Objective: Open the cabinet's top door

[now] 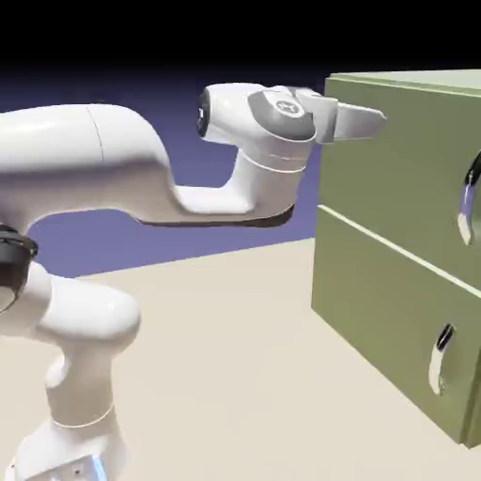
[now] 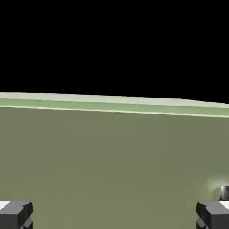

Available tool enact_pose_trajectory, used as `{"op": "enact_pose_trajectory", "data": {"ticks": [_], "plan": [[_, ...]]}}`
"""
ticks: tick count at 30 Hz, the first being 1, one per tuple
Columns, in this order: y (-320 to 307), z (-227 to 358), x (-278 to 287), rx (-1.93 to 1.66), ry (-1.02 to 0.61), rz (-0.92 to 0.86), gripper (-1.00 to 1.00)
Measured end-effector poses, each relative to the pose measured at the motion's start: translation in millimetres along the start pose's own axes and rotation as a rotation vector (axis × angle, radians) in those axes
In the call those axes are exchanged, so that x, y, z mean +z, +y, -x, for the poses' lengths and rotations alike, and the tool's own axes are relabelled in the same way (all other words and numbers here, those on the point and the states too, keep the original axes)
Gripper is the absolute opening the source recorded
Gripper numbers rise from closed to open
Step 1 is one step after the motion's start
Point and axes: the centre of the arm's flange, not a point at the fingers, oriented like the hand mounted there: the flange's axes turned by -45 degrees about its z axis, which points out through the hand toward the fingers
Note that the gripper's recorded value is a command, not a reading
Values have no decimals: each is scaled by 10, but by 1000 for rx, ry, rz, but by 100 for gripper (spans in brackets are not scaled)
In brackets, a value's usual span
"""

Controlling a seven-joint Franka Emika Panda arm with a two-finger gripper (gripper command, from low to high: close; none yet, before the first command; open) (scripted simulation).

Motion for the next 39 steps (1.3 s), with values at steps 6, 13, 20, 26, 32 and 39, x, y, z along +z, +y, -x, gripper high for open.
{"op": "enact_pose_trajectory", "data": {"ticks": [6, 13, 20, 26, 32, 39], "plan": [[326, 234, 210, 18, 40, 16, 100], [685, 650, 531, 31, 66, 31, 100], [994, 1209, 905, 33, 69, 38, 100], [1032, 1218, 1336, 33, 68, 38, 100], [952, 1223, 1207, 32, 68, 81, -100], [741, 1251, 721, 35, 66, 181, -100]]}}
